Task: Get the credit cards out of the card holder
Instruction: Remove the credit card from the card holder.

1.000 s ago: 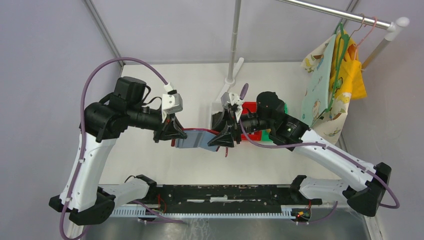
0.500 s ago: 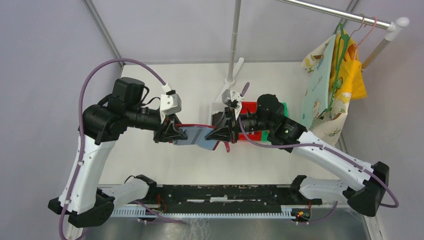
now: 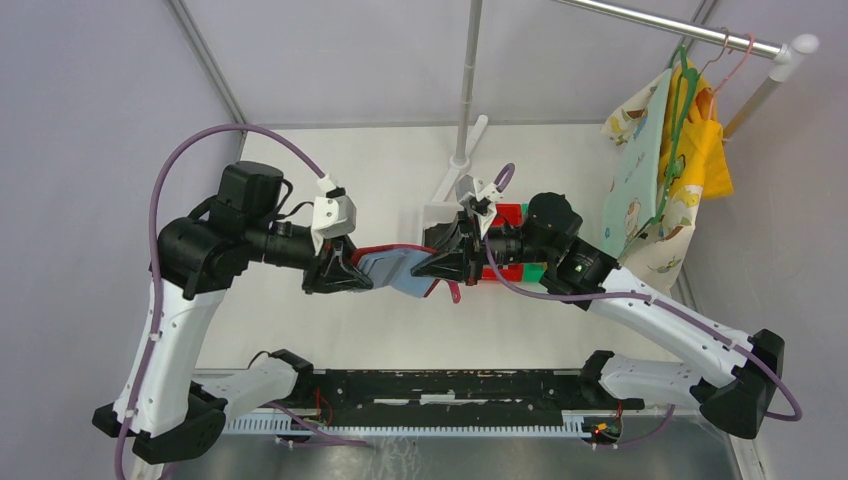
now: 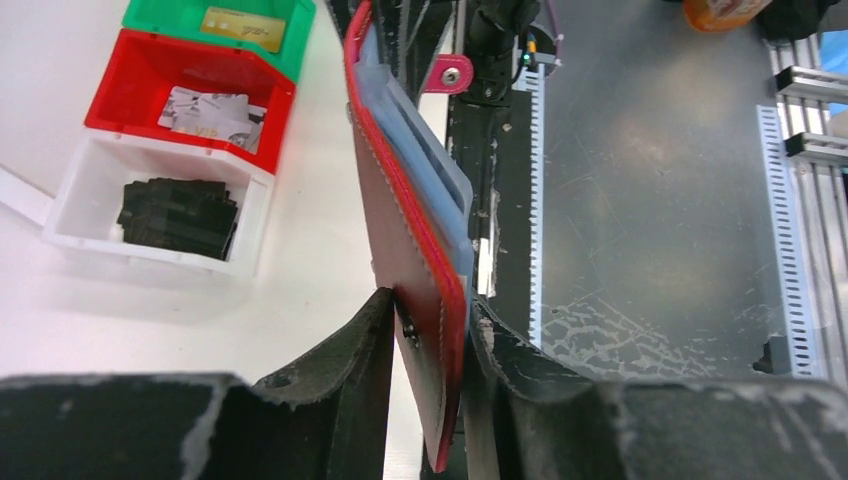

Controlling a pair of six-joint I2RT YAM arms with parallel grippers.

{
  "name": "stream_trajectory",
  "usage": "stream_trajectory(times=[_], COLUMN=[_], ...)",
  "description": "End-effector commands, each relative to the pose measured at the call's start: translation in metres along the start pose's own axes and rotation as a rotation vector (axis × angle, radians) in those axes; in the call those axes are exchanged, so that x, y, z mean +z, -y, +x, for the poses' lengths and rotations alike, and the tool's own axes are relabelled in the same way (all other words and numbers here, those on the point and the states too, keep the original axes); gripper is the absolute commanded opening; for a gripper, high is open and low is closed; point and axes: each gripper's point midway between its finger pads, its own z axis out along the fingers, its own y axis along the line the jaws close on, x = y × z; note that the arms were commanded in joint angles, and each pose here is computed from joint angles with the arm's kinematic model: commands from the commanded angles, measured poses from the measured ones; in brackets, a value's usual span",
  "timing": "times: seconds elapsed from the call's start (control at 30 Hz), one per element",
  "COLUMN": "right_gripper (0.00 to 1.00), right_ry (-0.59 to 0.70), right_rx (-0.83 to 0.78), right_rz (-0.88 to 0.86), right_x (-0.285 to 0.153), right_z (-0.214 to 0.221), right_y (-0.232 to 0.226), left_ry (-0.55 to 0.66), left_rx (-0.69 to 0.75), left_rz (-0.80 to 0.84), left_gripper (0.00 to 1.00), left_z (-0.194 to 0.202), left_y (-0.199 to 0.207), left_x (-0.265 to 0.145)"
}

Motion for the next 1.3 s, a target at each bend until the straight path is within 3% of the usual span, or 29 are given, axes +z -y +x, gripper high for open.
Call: stream_trajectory(times=[0.0,0.13,0.23,0.67,0.9,1.1,1.27], right_gripper=[0.0,0.0,0.0,0.0,0.0,0.0,0.0], right_ry=[0.063,0.064,0.066,0.06,0.085,0.114,0.101], right_rx=[-0.07,-0.071,-0.077,-0.086,-0.085,-0.077,-0.081], right_rz=[-0.018,-0.023,-0.035,-0.087,-0.122,-0.158,-0.171], right_x=[-0.002,-0.003,-0.003,-0.005,-0.003,0.0,-0.002], right_z=[-0.026,-0.027,-0.029,-0.028,-0.034,-0.043,-0.039], right_y=[-0.01,-0.012,-0.015,-0.025,-0.031,-0.036,-0.038], left_ry=[0.058,0.053,0.042,0.054,0.088,0.109,0.121], left_rx=[0.06,0.045,0.046,0.05,0.048,-0.039,-0.037], left_rz=[0.074,0.073,0.057,-0.012,0.063,0.149,0.096], left_gripper=[0.37,0.46,0.46,0.3,0.29,0.28,0.23], left_z=[-0.015,-0.014,-0.015,-0.018,-0.022,-0.02,-0.025], left_y=[0.02,0.019,0.014,0.002,0.018,0.027,0.018], left_x=[-0.006,-0.005,-0.005,-0.005,-0.005,0.002,0.002])
